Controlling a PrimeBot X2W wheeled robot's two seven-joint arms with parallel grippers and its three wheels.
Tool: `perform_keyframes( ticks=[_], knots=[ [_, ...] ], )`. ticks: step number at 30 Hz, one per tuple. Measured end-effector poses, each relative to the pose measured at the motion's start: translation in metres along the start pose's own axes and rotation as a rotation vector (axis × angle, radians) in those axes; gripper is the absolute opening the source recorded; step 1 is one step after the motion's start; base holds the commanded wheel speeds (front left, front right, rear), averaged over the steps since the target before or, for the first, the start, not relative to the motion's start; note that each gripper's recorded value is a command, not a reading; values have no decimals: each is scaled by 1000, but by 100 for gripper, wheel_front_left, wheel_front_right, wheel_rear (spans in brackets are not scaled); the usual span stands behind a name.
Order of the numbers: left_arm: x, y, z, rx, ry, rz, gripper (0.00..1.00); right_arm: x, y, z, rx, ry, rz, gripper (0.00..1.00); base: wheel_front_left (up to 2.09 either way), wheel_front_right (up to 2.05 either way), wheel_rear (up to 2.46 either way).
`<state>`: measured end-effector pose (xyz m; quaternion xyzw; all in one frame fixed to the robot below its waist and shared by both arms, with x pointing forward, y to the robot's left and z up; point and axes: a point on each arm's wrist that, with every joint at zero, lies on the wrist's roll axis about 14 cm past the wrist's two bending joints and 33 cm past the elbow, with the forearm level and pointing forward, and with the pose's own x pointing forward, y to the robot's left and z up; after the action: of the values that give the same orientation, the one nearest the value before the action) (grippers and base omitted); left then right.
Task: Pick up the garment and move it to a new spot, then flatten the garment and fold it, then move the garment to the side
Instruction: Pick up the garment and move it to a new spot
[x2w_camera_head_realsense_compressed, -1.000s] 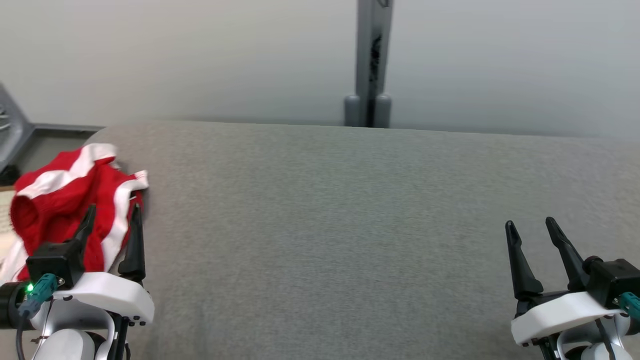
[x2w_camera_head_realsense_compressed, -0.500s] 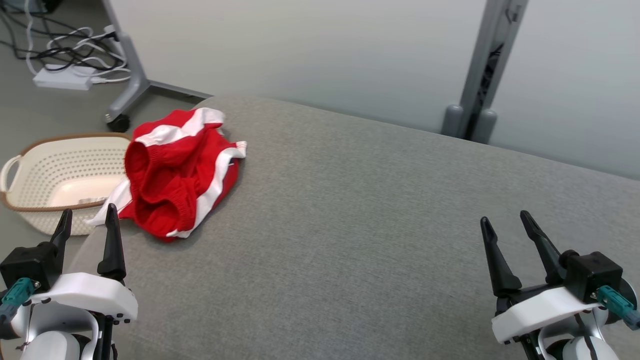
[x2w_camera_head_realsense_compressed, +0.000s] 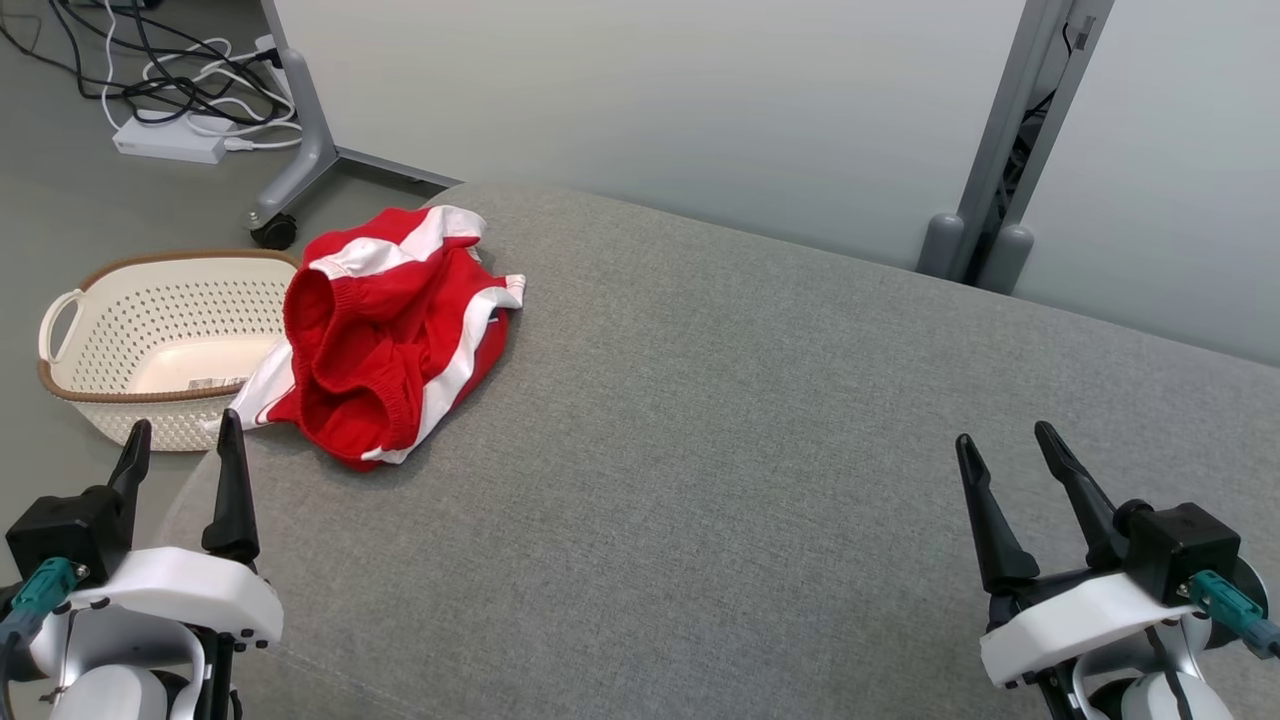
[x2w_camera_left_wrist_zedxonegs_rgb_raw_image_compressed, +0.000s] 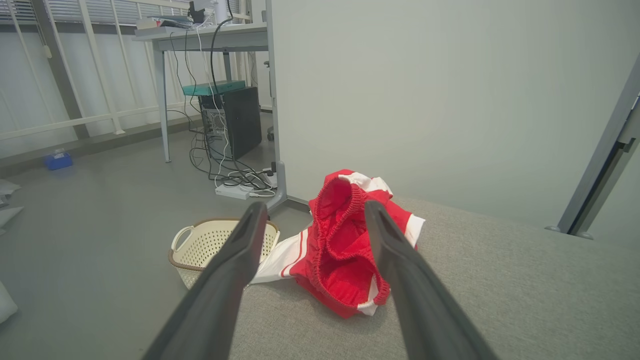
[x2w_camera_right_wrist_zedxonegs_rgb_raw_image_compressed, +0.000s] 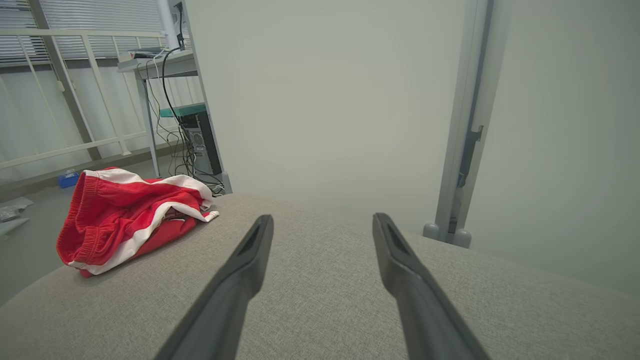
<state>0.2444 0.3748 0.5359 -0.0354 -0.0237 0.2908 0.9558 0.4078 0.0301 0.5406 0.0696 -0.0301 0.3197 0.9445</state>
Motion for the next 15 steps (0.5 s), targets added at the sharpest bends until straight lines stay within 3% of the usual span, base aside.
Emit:
perform_keyframes(
  ticks=[11, 15],
  knots=[
    [2, -7, -2, 3, 15, -15, 100, -2, -6, -3, 6, 5, -18, 100, 0, 0, 0],
    [17, -14, 20, 35, -32, -52, 100, -1, -6, -5, 11, 9, -18, 100, 0, 0, 0]
  ],
)
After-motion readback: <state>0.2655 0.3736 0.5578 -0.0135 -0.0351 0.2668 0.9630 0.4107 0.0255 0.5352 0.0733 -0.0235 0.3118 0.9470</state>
